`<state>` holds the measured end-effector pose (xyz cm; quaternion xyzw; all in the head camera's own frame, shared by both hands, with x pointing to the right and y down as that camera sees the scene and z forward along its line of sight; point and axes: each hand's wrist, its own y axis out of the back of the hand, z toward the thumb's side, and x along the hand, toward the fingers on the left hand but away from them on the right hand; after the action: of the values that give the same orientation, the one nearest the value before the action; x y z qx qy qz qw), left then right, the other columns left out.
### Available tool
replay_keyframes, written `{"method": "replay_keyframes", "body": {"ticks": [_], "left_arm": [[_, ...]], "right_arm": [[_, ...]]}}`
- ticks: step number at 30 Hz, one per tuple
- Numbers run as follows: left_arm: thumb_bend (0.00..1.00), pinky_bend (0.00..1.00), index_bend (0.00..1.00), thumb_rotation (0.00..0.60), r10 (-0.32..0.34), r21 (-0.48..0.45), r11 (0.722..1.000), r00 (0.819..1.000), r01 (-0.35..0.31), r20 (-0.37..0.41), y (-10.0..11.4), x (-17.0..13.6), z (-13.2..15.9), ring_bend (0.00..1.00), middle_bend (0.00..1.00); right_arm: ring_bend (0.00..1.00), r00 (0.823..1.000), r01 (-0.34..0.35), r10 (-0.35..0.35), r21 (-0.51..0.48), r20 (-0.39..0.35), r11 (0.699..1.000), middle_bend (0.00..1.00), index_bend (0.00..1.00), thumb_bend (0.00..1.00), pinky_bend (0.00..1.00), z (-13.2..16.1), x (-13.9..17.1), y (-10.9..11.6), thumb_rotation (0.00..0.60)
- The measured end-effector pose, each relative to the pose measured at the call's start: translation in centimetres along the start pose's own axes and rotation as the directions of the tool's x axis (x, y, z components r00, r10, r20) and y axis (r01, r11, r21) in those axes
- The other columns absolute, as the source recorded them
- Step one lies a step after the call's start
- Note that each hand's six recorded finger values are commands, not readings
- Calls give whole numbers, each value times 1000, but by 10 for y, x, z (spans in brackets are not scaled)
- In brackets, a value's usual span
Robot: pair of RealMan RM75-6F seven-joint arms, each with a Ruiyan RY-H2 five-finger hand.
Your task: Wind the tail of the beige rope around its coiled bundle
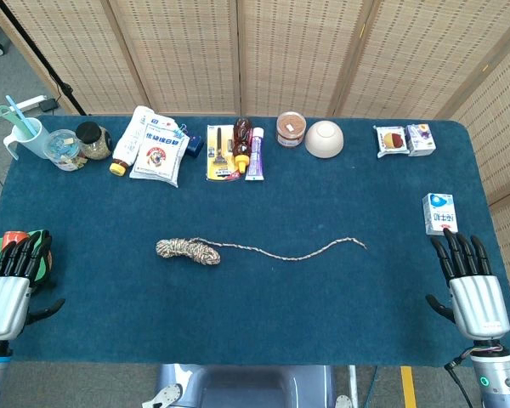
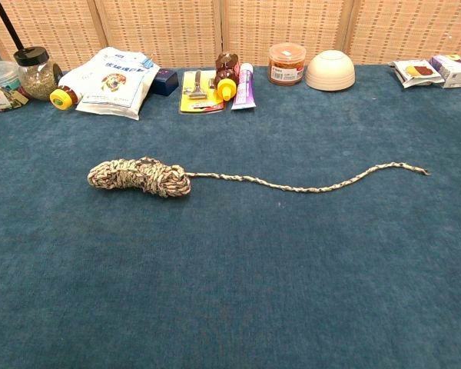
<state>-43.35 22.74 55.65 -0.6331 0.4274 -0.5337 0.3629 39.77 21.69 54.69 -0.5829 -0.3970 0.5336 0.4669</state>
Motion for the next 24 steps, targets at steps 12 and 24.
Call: {"method": "replay_keyframes", "body": {"ticks": [12,24], "left_arm": [[79,0,0,600,1,-17,1000,1000,-1,14,4,-1,8,0,0],[80,0,0,600,-31,2,1000,999,31,28,-1,14,27,0,0]], "right_arm": [[0,997,-17,9,-110,-71,994,0,21,0,0,13,-11,-14,600],[0,977,-104,79,-123,-197,987,0,361,80,0,52,-73,-47,600]]}}
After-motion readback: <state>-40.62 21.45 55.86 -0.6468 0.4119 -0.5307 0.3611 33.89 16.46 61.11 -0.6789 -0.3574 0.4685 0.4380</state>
